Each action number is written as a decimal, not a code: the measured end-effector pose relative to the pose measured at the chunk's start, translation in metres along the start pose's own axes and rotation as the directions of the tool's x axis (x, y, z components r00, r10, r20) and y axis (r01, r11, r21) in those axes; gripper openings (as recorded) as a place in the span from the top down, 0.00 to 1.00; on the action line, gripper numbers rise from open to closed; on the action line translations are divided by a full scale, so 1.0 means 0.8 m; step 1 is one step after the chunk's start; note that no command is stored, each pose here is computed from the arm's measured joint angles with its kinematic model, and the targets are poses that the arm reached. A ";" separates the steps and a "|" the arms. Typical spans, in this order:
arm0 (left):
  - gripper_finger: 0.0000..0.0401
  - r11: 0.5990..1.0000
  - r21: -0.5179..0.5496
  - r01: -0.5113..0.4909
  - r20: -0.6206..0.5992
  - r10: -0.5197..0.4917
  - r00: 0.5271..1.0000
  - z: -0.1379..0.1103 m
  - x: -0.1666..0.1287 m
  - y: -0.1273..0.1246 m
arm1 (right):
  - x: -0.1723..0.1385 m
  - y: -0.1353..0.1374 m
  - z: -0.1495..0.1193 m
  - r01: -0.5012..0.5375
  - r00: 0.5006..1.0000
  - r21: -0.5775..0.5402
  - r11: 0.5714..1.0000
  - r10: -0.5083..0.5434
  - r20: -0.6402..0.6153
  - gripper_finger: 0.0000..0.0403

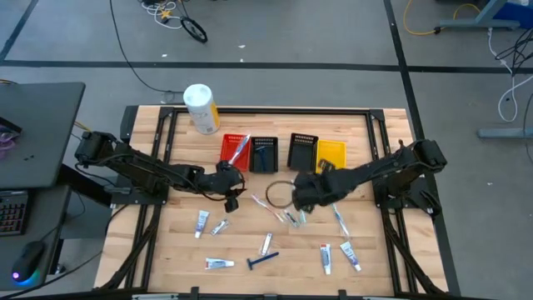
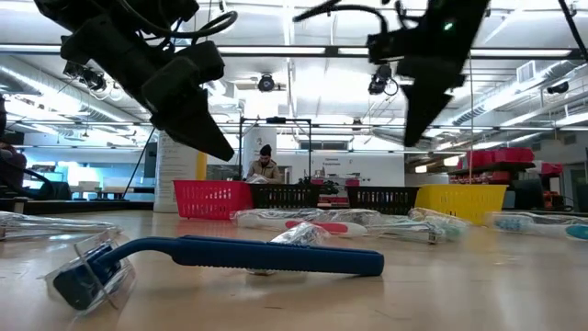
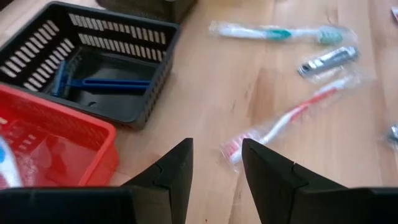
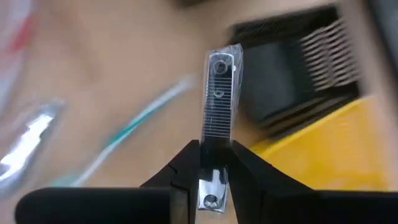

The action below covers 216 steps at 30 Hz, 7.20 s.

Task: Pick & Place Travel size toiletries
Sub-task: Put the silver nail cutter into the right black basket, then put the white toothpaste into the yellow basket, then put the red toothbrush into the red basket

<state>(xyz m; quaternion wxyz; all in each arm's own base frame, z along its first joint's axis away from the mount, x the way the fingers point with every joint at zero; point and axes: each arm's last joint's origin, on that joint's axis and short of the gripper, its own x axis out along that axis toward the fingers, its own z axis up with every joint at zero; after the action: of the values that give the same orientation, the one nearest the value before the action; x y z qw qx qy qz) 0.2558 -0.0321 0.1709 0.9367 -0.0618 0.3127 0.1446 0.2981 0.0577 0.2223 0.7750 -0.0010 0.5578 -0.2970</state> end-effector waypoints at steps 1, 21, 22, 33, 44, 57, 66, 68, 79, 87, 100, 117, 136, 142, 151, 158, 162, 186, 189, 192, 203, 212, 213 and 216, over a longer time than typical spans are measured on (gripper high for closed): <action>0.64 1.000 -0.015 -0.005 0.005 0.005 1.000 0.000 0.000 0.000 | 0.007 -0.008 0.004 0.040 0.999 -0.009 0.999 -0.040 0.010 0.82; 0.64 0.982 -0.188 0.023 0.045 -0.015 0.999 0.006 0.000 -0.002 | 0.137 -0.123 0.034 -0.053 0.998 -0.029 0.998 0.054 0.013 0.75; 0.64 0.981 -0.193 0.024 0.045 -0.016 0.999 0.006 0.000 -0.002 | 0.140 -0.126 0.033 -0.067 0.998 -0.026 0.997 0.067 0.009 0.74; 0.64 0.981 -0.190 0.044 0.045 -0.036 0.998 0.003 -0.003 -0.010 | 0.143 -0.123 0.038 -0.129 0.988 0.003 0.992 0.129 0.082 0.67; 0.64 0.982 -0.180 0.060 0.047 -0.053 0.998 -0.001 -0.008 -0.021 | 0.087 -0.067 0.039 -0.091 0.979 -0.081 0.993 0.104 0.177 0.67; 0.64 0.982 -0.160 0.095 0.051 -0.088 0.995 -0.004 -0.013 -0.033 | 0.004 -0.001 -0.027 -0.696 0.685 0.100 0.711 0.699 -0.208 0.67; 0.64 0.986 -0.107 0.126 0.098 -0.116 0.988 0.001 -0.015 -0.037 | -0.005 0.033 -0.083 -0.563 0.638 0.370 0.740 0.673 -0.375 0.67; 0.64 0.991 -0.059 0.122 0.104 -0.115 0.988 0.002 -0.015 -0.037 | -0.004 0.038 -0.097 -0.486 0.633 0.451 0.748 0.658 -0.409 0.67; 0.64 0.942 0.330 0.069 0.123 -0.116 0.986 0.004 -0.015 -0.037 | -0.013 0.070 -0.165 -0.132 0.465 0.702 0.700 0.669 -0.580 0.67; 0.64 0.870 0.492 0.011 0.259 -0.158 0.953 0.022 -0.019 -0.042 | -0.027 0.085 -0.187 -0.104 0.512 0.714 0.693 0.653 -0.559 0.67; 0.64 0.867 0.486 -0.105 0.374 -0.098 0.922 0.045 -0.012 -0.019 | -0.027 0.083 -0.203 -0.049 0.634 0.701 0.711 0.565 -0.528 0.58; 0.64 0.896 0.426 -0.128 0.378 -0.048 0.924 0.050 -0.006 -0.002 | -0.003 0.111 -0.223 0.010 0.631 0.652 0.758 0.501 -0.592 0.56; 0.64 0.923 0.371 -0.104 0.379 -0.048 0.924 0.050 -0.006 -0.002 | -0.008 0.117 -0.216 -0.040 0.647 0.670 0.741 0.530 -0.548 0.77; 0.64 0.949 0.307 -0.076 0.378 -0.048 0.924 0.050 -0.006 -0.002 | -0.032 0.119 -0.192 -0.233 0.726 0.668 0.707 0.583 -0.364 0.77; 0.64 0.968 0.247 -0.051 0.377 -0.048 0.925 0.050 -0.006 -0.002 | -0.022 0.075 -0.143 -0.275 0.952 0.592 0.758 0.299 0.061 0.77; 0.64 0.985 0.169 -0.017 0.349 -0.044 0.936 0.046 -0.005 -0.002 | 0.010 0.026 -0.101 -0.075 0.994 0.498 0.864 0.023 0.109 0.77; 0.64 0.996 0.089 0.012 0.315 -0.040 0.948 0.042 -0.004 -0.001 | 0.030 -0.002 -0.079 0.024 0.995 0.476 0.879 -0.065 0.071 0.77; 0.64 0.976 -0.177 0.124 0.205 -0.086 0.975 0.021 -0.009 -0.022 | 0.060 -0.131 -0.045 0.235 0.972 0.331 0.914 -0.230 -0.056 0.77; 0.64 0.975 -0.174 0.135 0.204 -0.098 0.974 0.020 -0.010 -0.026 | 0.076 -0.140 -0.048 0.187 0.982 0.314 0.931 -0.167 -0.088 0.77; 0.64 0.973 -0.181 0.144 0.204 -0.107 0.973 0.019 -0.011 -0.029 | 0.089 -0.146 -0.048 0.126 0.990 0.290 0.949 -0.104 -0.092 0.77; 0.64 0.962 -0.244 0.118 0.222 -0.063 0.973 0.016 -0.015 -0.035 | 0.115 -0.169 -0.058 0.063 0.990 0.227 0.972 -0.032 -0.135 0.74; 0.64 0.955 -0.276 0.107 0.230 -0.042 0.972 0.015 -0.017 -0.037 | 0.117 -0.169 -0.054 0.016 0.994 0.193 0.981 0.006 -0.113 0.66; 0.64 0.955 -0.277 0.107 0.230 -0.042 0.972 0.015 -0.017 -0.037 | 0.117 -0.169 -0.054 0.017 0.994 0.191 0.981 0.005 -0.114 0.65; 0.64 0.955 -0.277 0.107 0.230 -0.042 0.972 0.015 -0.017 -0.037 | 0.116 -0.169 -0.054 0.016 0.994 0.191 0.981 0.006 -0.114 0.62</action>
<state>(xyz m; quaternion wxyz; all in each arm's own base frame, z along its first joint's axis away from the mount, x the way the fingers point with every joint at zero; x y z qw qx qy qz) 0.2616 -0.0608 0.1892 0.9515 -0.1928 0.1795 0.1589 0.2173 -0.0821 0.1703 0.7377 0.0892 0.5698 -0.3509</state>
